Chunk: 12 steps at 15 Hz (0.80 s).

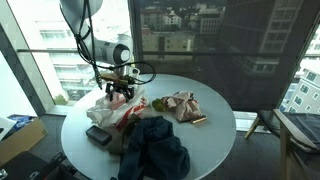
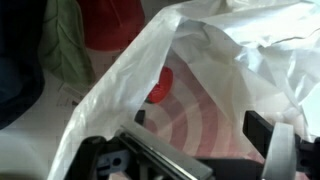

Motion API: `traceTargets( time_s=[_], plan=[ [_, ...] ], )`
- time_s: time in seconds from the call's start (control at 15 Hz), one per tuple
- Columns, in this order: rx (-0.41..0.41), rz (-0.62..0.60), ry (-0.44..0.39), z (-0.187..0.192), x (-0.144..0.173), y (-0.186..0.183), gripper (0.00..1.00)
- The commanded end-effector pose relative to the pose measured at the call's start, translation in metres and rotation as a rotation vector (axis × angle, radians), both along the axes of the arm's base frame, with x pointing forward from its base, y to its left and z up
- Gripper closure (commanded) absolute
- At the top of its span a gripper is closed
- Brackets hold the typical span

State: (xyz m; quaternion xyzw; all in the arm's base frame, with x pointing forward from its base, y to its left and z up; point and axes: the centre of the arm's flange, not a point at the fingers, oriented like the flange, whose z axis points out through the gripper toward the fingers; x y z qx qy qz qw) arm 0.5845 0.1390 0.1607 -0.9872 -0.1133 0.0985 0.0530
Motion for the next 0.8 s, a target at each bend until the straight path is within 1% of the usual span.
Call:
traceTargets(
  time_s=[0.0, 0.2, 0.4, 0.73],
  plan=[
    [0.026, 0.016, 0.022, -0.022, 0.012, -0.004, 0.0],
    [0.016, 0.014, 0.053, -0.038, 0.002, -0.011, 0.0],
    [0.002, 0.036, 0.072, -0.048, -0.009, -0.007, 0.0],
    [-0.03, 0.05, 0.093, -0.059, -0.016, -0.012, 0.0]
  ],
)
